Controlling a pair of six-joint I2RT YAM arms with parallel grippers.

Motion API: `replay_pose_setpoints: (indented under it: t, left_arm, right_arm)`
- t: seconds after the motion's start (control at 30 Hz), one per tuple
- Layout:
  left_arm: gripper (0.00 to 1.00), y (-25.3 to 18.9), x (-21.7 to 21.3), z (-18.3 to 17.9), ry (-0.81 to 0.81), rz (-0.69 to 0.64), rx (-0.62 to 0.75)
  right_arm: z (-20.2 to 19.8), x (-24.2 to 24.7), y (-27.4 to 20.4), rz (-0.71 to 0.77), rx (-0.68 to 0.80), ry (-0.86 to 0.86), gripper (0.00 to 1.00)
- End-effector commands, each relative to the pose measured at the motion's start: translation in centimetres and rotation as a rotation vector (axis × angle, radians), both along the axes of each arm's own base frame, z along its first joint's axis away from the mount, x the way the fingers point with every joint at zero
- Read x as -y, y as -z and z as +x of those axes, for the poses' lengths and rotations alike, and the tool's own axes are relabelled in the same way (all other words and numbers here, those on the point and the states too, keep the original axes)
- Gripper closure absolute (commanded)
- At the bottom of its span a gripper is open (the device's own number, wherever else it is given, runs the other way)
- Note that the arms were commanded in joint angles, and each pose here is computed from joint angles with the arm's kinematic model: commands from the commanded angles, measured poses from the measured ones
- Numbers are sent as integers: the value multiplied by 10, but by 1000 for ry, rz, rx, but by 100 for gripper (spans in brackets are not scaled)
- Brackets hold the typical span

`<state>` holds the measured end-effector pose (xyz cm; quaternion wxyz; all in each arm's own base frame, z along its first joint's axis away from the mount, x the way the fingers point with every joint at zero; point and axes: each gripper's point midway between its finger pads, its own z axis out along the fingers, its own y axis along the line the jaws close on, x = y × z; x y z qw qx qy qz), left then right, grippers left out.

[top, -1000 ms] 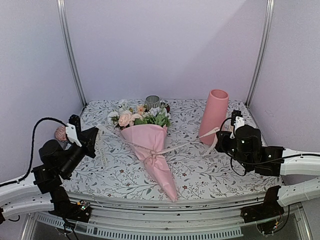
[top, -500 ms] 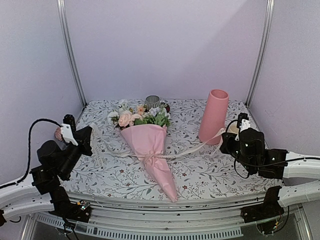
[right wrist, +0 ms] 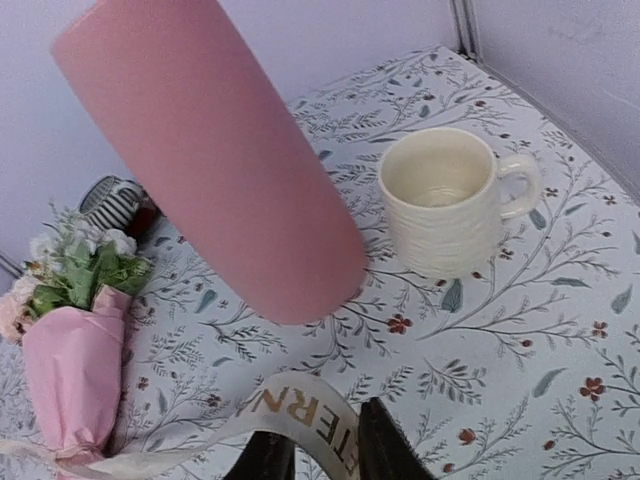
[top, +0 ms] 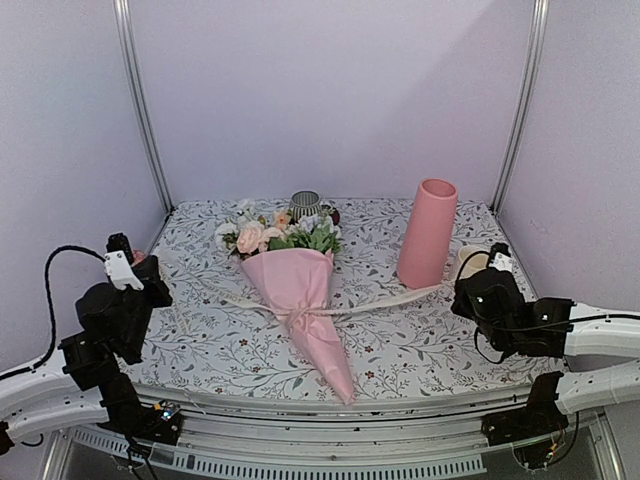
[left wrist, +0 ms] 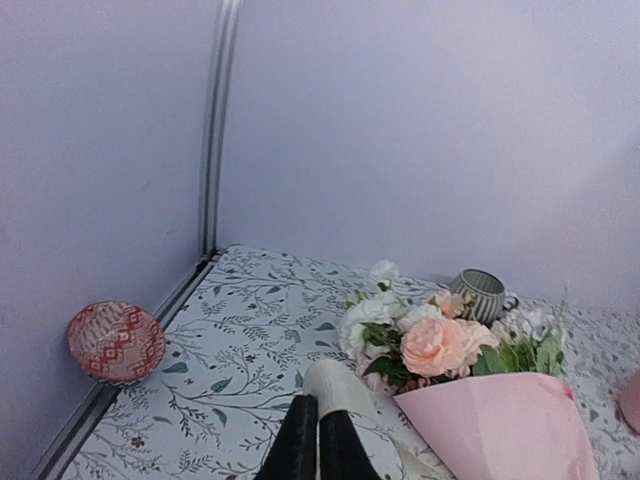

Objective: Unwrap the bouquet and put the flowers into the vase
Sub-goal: Place the half-tied ribbon on the tied bouquet.

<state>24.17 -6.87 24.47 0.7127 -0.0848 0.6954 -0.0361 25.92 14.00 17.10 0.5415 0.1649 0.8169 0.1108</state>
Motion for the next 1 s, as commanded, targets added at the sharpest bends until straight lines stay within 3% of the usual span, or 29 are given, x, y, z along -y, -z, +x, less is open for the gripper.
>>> replay_pose_setpoints:
  t: [0.0,0.07,0.1,0.13,0.27,0.3,0.33,0.5,0.67,0.77,0.87,0.97]
  left_arm:
    - [80,10,-53,-13,-340,-54,-36]
    - [43,17,-65,-19,-420,-67,-54]
    - [28,18,-69,-21,-444,-81,-51]
    - [21,18,-71,-22,-456,-99,-47]
    - [18,15,-82,-29,-530,-105,-22]
    - [17,14,-86,-32,-546,-106,-16]
    - [10,13,-89,-34,-557,-114,-10]
    - [7,12,-99,-42,-570,-165,20]
    - [2,11,-94,-40,-502,-175,6]
    - [2,-5,-63,-23,-308,-84,17]
    - [2,-17,-22,-11,-66,-101,7]
    - [2,-18,-11,-1,-51,-90,-78]
  right_arm:
    - [-15,49,20,86,-64,269,63]
    - [-15,50,21,119,-59,274,36]
    - [-15,49,21,124,-56,262,28]
    - [-15,48,20,115,-56,248,23]
    - [-18,56,18,73,-62,257,13]
    - [-20,61,17,66,-70,279,13]
    - [-24,71,18,51,-83,315,12]
    - [-20,85,0,67,-59,363,12]
    - [9,6,-27,3,6,-115,12]
    - [9,-45,-31,-3,24,-382,10]
    - [8,-78,-28,0,18,-535,8]
    - [10,-100,-19,4,-7,-620,6]
